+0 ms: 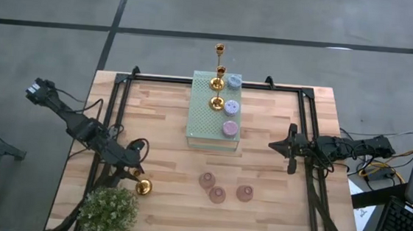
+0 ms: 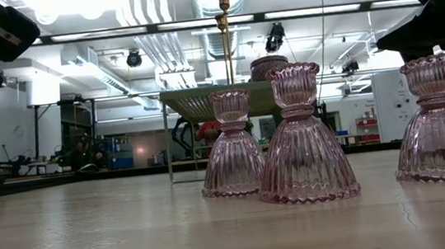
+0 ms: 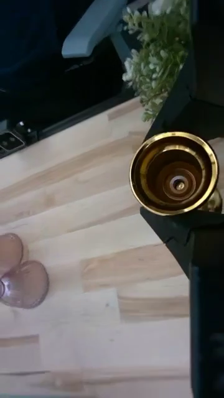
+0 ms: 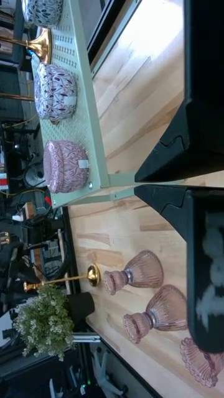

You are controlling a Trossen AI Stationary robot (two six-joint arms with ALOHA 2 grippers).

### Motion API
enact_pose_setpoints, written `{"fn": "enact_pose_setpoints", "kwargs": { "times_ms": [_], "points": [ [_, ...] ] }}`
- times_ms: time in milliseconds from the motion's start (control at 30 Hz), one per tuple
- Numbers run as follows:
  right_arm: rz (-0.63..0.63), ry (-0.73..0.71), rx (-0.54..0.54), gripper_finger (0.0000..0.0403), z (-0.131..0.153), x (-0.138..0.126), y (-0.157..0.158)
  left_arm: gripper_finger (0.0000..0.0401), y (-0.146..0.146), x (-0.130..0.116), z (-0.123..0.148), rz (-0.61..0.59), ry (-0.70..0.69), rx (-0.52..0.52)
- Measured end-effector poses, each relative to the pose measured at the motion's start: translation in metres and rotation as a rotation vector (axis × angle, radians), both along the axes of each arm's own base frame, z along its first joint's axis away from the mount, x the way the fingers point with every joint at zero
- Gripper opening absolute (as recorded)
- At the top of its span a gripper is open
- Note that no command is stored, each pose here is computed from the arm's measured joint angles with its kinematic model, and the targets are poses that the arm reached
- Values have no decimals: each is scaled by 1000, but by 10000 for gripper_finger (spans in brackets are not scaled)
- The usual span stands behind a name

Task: Pick & Place candle stick holders
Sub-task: Put the gold candle holder on the shelf aligned with the other gold candle holders

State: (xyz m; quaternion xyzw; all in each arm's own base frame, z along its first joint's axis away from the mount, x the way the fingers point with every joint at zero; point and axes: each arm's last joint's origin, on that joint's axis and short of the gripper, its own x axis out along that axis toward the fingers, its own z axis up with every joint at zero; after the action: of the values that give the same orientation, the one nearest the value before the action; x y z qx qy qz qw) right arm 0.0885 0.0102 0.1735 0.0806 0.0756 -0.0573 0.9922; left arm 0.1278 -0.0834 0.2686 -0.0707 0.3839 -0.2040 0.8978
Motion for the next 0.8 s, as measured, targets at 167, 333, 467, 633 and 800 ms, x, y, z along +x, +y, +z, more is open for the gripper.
{"fn": "enact_pose_setpoints", "kwargs": {
  "times_ms": [167,333,467,633,800],
  "points": [
    [0,0,0,13,0,0,0,135,1,2,5,23,-59,45],
    [0,0,0,13,0,0,0,139,3,3,15,63,-126,100],
    [0,-1,0,13,0,0,0,139,6,4,33,100,-222,160],
    [0,0,0,13,0,0,0,139,14,5,66,249,-352,213],
    [0,-1,0,13,0,0,0,137,21,13,89,328,-477,249]
  ]
}}
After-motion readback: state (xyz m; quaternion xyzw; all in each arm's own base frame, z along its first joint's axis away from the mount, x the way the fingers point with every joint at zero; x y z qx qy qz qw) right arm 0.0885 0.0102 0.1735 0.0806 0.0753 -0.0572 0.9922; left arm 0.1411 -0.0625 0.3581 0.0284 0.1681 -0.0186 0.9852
